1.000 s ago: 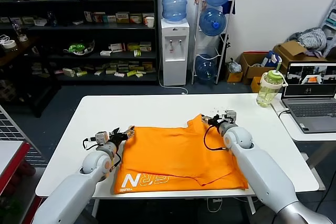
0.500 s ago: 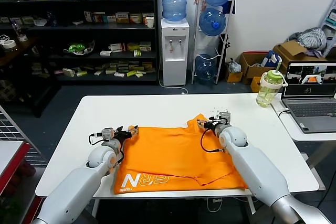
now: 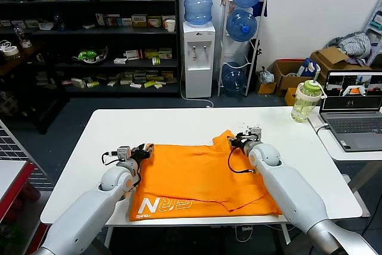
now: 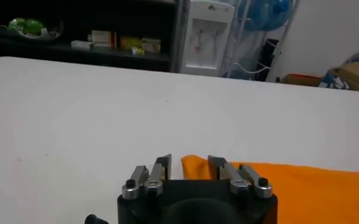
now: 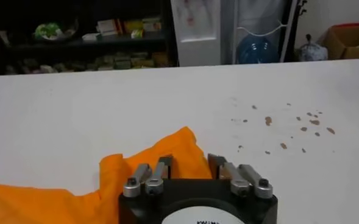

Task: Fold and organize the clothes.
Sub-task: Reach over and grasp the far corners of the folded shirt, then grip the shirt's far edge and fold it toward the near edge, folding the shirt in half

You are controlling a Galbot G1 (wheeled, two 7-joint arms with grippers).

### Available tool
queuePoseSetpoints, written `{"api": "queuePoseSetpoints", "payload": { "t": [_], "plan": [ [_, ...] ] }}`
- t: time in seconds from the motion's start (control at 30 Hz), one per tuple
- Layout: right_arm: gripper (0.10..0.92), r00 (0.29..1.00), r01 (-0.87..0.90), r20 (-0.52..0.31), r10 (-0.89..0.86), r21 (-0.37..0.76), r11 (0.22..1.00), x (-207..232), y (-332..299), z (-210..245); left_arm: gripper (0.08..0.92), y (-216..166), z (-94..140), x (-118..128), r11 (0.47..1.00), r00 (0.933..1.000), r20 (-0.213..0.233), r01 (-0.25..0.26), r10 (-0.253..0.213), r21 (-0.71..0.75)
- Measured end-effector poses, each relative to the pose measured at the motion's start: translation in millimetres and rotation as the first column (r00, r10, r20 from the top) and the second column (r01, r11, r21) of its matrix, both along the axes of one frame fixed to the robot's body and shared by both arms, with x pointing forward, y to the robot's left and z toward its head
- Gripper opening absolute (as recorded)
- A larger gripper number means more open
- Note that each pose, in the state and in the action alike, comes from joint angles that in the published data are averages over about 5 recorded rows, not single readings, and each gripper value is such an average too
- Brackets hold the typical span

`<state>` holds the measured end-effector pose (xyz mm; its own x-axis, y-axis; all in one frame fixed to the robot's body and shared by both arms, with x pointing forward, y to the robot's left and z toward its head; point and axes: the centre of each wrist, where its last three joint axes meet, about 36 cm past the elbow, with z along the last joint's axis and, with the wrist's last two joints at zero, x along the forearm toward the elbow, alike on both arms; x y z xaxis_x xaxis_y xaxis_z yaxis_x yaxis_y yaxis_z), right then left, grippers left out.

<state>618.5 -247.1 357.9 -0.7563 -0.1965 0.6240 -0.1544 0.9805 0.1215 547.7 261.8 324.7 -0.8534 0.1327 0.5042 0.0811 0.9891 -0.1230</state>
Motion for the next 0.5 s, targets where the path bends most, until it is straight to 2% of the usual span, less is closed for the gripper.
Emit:
{"api": "queuePoseSetpoints", "payload": {
  "t": [0.3, 0.37, 0.5],
  "plan": [
    [0.144, 1.0, -0.01, 0.009, 0.01, 0.017, 1.0, -0.2, 1.6, 0.7, 0.179, -3.5, 2.1, -4.6, 1.0, 0.9999, -0.007, 0.01, -0.01, -0.003],
    [0.127, 1.0, -0.011, 0.017, 0.011, 0.021, 1.0, -0.7, 1.7, 1.2, 0.127, -4.9, 2.6, -5.0, 1.0, 0.9999, -0.003, 0.01, -0.01, -0.006],
    [0.124, 0.999, -0.009, 0.038, 0.008, 0.03, 0.999, -2.6, -0.6, 2.3, 0.097, -7.9, 3.7, -6.4, 1.0, 0.9999, 0.008, 0.008, -0.008, -0.013]
  ]
}}
